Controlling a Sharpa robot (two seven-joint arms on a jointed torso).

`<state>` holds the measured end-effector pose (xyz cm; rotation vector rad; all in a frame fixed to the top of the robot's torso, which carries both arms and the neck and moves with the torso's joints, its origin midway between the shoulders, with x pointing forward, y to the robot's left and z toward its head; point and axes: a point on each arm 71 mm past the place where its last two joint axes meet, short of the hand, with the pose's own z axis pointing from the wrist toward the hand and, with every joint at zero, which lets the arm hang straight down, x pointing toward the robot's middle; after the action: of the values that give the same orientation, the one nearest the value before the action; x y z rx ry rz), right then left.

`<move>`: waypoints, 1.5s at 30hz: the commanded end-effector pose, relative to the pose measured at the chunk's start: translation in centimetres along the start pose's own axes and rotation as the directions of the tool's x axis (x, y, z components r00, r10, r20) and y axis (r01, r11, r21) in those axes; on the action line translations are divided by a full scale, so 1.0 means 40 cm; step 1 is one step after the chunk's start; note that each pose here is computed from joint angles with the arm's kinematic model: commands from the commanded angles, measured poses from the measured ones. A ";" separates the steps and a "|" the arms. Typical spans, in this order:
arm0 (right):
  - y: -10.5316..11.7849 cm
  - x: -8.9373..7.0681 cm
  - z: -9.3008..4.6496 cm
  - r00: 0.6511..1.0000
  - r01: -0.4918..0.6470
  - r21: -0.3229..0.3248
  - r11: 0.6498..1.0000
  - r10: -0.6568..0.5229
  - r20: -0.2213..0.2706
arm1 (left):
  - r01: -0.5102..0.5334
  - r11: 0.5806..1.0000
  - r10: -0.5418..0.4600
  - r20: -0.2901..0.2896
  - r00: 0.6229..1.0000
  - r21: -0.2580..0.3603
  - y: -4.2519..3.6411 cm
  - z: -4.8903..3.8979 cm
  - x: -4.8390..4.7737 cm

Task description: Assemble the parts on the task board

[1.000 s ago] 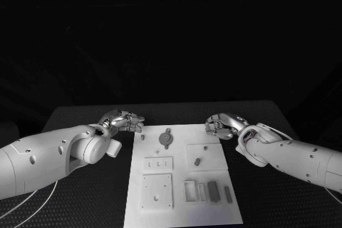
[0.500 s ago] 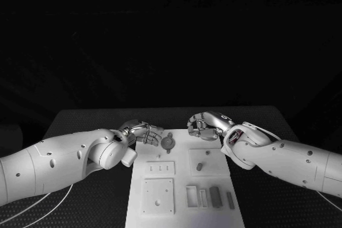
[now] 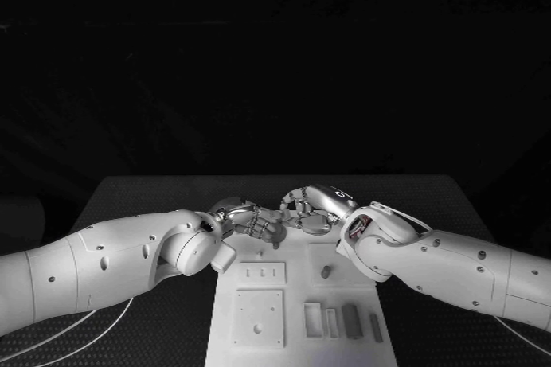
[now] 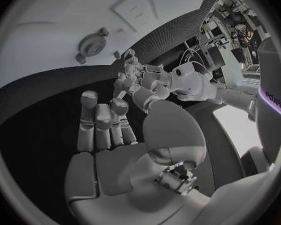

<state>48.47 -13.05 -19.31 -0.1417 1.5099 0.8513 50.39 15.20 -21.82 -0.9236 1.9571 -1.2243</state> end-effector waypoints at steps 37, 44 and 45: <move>0.033 0.027 0.032 0.999 0.006 -0.031 0.999 -0.007 -0.034 | 0.008 1.000 -0.007 -0.040 0.999 0.019 -0.009 0.000 0.021; 0.033 0.022 0.029 1.000 0.010 -0.034 0.999 -0.010 -0.013 | 0.001 1.000 -0.001 -0.011 1.000 -0.022 0.001 -0.002 0.008; 0.033 0.022 0.028 1.000 0.011 -0.034 0.999 -0.012 -0.012 | -0.004 1.000 0.004 -0.009 1.000 -0.027 0.002 -0.002 0.005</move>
<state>48.59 -11.19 -19.52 -0.1663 1.5195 0.8695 50.17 15.00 -21.85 -0.9230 1.9750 -1.2293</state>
